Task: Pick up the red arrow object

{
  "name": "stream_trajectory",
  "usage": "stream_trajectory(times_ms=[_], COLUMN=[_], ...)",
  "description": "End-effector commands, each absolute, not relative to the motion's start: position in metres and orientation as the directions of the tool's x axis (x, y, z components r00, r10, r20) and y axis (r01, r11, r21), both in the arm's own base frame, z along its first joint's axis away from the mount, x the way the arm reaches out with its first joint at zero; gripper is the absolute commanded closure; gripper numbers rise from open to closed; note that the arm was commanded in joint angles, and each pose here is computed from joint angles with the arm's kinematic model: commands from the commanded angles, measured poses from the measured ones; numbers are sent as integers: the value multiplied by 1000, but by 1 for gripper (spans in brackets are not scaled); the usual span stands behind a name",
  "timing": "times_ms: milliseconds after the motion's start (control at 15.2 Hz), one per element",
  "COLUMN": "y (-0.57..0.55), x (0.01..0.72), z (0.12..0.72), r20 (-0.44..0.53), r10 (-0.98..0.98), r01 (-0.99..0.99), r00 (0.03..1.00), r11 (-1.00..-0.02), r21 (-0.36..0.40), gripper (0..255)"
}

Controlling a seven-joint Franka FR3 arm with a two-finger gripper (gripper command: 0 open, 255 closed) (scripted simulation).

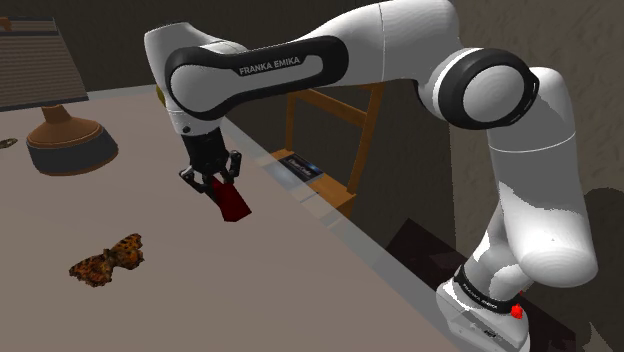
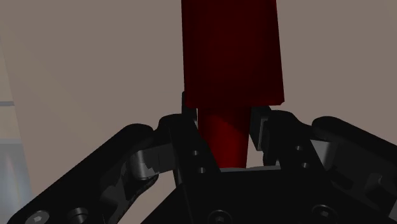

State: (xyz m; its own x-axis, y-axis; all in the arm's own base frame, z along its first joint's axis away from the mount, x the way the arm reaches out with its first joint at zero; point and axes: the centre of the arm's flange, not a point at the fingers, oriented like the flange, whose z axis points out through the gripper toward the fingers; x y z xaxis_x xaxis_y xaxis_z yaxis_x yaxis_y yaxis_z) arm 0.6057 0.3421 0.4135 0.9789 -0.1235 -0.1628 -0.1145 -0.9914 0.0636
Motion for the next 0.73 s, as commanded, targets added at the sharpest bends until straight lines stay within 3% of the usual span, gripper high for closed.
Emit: stream_trajectory(times_ms=[0, 660], y=[343, 343], x=[605, 605], z=[412, 465], r20=[-164, -164], r10=[-122, -122], r01=[-113, -113], r00=[979, 979], r11=[-992, -992], r21=[63, 63], gripper=[255, 255])
